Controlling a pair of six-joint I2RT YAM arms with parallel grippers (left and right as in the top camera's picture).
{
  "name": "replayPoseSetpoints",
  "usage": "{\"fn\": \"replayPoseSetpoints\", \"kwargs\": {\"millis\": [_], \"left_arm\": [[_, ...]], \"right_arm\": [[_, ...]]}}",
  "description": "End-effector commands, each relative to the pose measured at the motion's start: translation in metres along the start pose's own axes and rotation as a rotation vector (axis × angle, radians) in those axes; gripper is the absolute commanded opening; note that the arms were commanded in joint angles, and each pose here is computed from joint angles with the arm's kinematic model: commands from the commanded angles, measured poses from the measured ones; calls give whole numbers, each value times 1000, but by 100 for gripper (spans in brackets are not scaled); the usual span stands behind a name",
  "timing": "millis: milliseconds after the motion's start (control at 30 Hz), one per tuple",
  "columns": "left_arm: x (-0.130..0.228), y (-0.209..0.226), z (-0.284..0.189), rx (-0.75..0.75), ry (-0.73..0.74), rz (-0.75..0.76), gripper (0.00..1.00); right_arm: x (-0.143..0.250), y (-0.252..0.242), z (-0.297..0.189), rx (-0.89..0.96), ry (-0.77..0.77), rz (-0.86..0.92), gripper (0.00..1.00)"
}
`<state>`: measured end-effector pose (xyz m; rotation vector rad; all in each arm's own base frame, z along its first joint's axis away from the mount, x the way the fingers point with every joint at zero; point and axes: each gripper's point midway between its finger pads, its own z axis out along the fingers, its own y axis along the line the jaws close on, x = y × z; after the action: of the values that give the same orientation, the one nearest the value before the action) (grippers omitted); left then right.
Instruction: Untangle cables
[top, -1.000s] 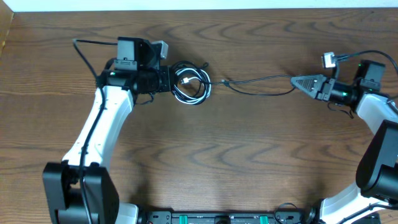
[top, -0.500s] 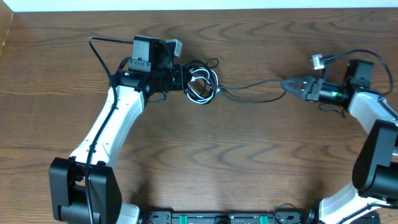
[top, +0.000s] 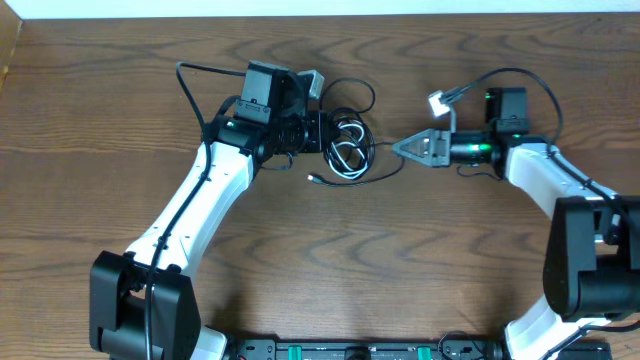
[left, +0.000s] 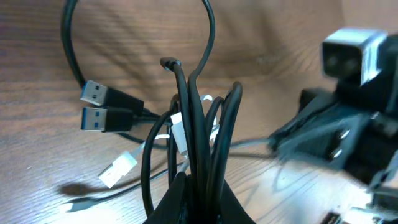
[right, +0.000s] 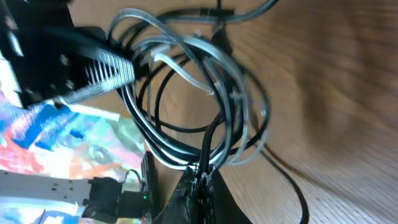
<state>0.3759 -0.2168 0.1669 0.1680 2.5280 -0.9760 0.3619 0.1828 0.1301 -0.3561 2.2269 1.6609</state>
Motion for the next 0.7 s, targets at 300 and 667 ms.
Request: {"fn": "replayPoseSetpoints", "kwargs": {"millis": [300, 667], "left_arm": [[1, -22, 2, 101, 15, -48, 7], [6, -31, 1, 155, 41, -14, 8]], "right_arm": [[0, 26, 39, -43, 53, -47, 5], [-9, 29, 38, -52, 28, -60, 26]]}}
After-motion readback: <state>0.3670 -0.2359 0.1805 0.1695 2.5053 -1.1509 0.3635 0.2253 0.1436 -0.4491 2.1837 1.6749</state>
